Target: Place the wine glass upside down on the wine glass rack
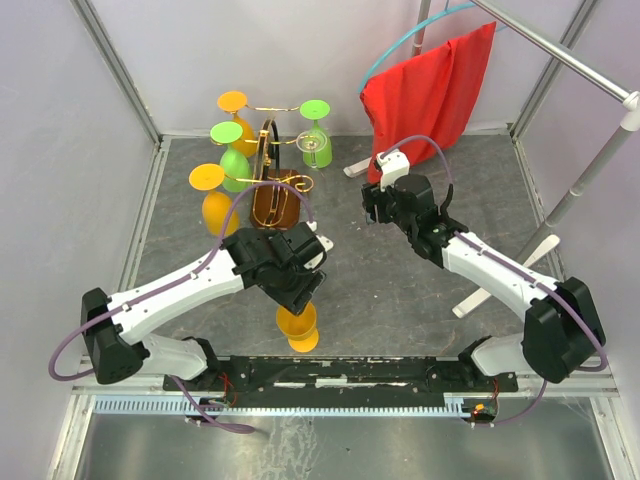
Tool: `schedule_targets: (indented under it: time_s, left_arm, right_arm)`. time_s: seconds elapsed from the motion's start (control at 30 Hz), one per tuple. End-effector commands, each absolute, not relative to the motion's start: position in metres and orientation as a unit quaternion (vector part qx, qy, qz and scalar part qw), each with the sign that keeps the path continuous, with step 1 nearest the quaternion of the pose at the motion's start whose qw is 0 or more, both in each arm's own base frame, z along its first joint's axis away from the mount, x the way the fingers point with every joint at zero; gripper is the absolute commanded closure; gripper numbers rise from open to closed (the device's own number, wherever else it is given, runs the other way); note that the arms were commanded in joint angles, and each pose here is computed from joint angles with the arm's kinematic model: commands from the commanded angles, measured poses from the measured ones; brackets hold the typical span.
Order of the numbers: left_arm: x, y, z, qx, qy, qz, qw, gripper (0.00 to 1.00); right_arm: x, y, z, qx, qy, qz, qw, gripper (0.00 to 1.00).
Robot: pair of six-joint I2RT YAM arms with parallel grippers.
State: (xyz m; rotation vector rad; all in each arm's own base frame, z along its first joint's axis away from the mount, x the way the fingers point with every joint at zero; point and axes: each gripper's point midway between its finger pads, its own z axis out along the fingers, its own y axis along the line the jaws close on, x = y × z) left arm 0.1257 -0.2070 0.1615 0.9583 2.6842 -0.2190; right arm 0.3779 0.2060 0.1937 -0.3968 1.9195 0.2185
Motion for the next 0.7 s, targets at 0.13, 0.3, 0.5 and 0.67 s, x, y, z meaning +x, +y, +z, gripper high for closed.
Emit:
schedule_targets:
  time_s: [0.13, 0.3, 0.5, 0.67]
  left_arm:
    - [0.138, -0.224, 0.157, 0.297, 0.934, -0.094, 0.177, 0.49]
    - [0.140, -0.225, 0.158, 0.299, 0.932, -0.092, 0.183, 0.68]
    - [0.147, -0.236, 0.170, 0.313, 0.920, -0.114, 0.207, 0.92]
    - [0.154, -0.248, 0.190, 0.337, 0.901, -0.137, 0.235, 0.97]
  right_arm:
    - [0.379, 0.199, 0.210, -0.166, 0.798, 0.082, 0.573, 0.25]
    - [0.379, 0.198, 0.211, -0.164, 0.798, 0.080, 0.575, 0.25]
    - [0.381, 0.187, 0.214, -0.133, 0.805, 0.059, 0.575, 0.25]
    - [0.383, 0.163, 0.216, -0.081, 0.823, 0.014, 0.562, 0.25]
